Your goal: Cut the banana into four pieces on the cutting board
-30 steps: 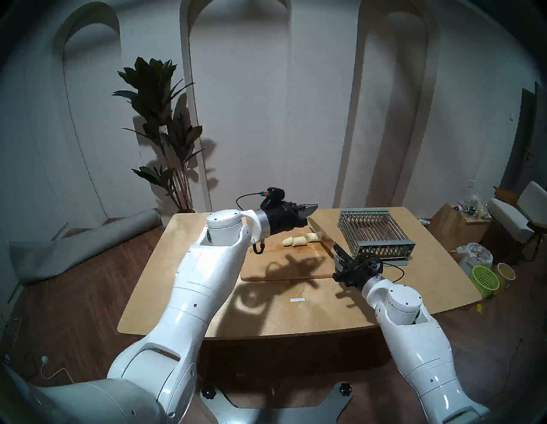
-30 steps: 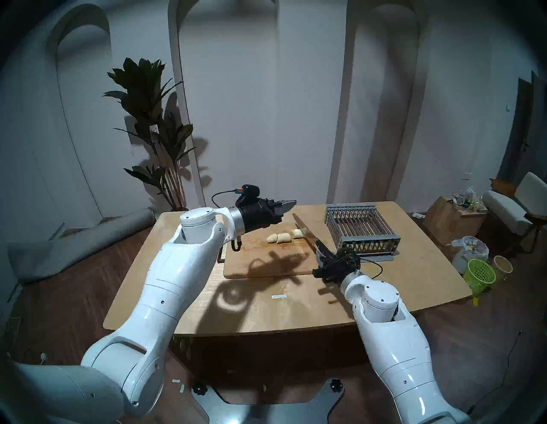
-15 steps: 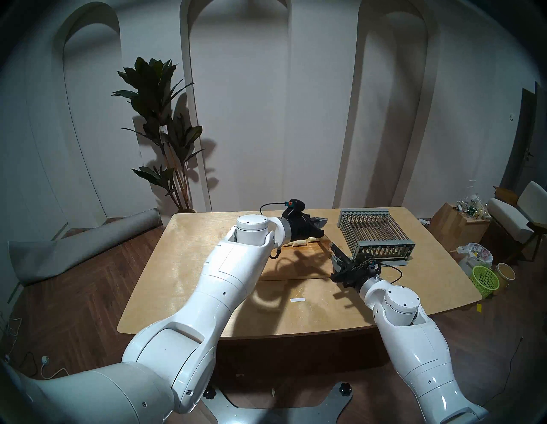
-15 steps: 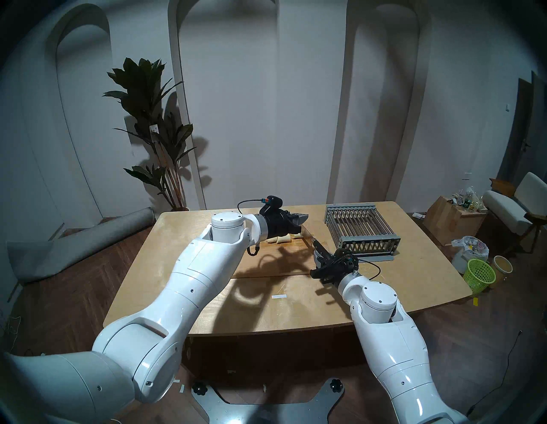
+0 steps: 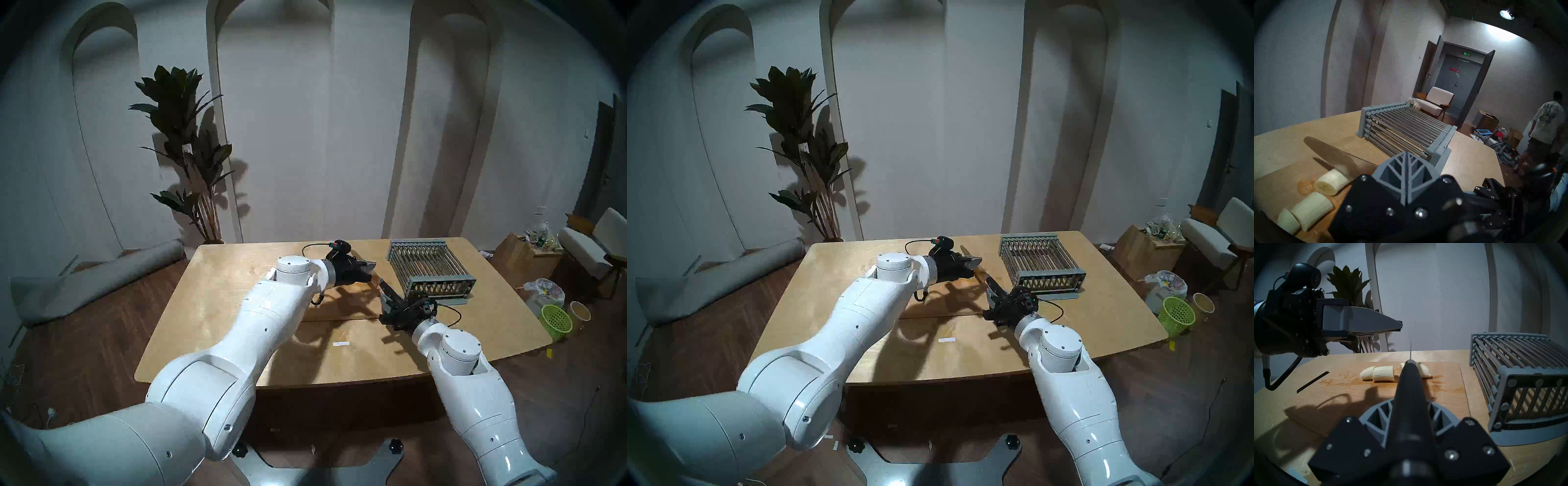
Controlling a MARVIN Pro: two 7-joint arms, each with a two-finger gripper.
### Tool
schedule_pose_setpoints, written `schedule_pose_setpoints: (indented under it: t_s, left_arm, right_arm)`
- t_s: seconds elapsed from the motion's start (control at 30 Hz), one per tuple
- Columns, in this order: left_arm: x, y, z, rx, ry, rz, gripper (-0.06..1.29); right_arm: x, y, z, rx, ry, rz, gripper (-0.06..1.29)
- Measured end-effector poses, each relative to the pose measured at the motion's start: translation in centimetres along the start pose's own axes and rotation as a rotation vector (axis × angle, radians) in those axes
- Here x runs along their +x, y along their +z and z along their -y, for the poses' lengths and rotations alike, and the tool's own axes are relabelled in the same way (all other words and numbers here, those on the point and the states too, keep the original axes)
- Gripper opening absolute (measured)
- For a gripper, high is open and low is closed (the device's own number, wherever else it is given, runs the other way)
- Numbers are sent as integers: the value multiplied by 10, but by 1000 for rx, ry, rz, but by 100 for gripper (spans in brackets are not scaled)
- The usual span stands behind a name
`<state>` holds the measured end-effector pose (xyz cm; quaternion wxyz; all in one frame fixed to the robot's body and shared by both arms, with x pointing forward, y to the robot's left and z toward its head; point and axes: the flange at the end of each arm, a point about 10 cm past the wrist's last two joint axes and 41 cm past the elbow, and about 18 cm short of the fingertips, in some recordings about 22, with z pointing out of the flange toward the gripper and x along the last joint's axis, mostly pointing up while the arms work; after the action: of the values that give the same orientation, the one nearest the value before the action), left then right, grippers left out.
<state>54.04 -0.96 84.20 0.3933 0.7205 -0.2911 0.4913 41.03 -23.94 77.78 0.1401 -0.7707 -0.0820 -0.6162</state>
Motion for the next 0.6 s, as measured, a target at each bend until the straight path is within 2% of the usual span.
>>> schedule_pose_setpoints:
  t_s: [0.6]
  left_arm:
    - [-6, 12, 0, -34, 7, 9, -3]
  right_arm:
    - [-10, -6, -3, -13, 38, 10, 30]
